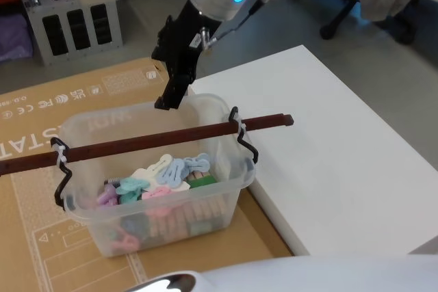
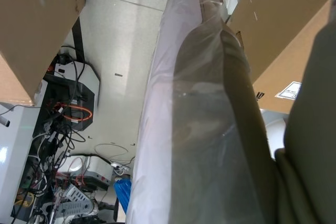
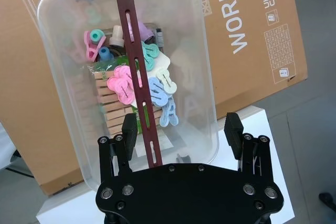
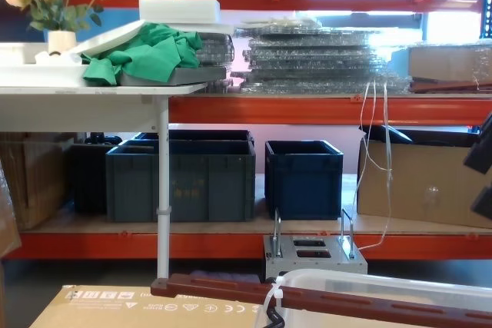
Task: Use one hand to grasp the basket and place it at the designated location.
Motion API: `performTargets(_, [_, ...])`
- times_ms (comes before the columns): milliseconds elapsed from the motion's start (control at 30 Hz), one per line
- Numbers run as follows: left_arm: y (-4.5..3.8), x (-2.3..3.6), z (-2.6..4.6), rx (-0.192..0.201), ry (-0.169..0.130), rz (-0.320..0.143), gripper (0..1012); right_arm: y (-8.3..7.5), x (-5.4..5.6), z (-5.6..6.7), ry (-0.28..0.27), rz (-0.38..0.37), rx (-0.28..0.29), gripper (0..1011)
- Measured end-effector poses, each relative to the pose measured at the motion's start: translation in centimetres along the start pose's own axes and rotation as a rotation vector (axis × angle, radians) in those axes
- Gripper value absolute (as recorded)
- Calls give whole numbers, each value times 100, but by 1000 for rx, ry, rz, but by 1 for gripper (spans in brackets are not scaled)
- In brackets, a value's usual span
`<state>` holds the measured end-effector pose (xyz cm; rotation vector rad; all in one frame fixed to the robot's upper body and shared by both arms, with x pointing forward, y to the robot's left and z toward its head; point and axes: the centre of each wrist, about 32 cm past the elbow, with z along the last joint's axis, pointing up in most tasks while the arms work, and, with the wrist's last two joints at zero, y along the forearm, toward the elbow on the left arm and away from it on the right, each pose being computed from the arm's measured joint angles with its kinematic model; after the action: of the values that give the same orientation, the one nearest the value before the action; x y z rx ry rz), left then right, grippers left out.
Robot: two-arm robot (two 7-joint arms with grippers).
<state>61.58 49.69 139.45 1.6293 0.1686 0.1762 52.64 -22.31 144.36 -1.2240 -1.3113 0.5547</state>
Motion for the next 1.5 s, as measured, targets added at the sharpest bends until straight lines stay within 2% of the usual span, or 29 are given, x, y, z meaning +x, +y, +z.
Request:
performTargets(233, [0, 0, 0, 0, 0, 0, 0, 110, 24, 18, -5, 24, 7, 1000])
performTargets(700, [0, 0, -1, 0, 0, 0, 0, 472, 194, 148, -46, 91, 31, 1000])
performTargets(1167, [0, 0, 0, 0, 0, 0, 0, 599, 243, 194, -67, 126, 32, 1000])
performTargets(1500, [0, 0, 0, 0, 0, 0, 0, 883, 275, 263, -93, 193, 33, 1000])
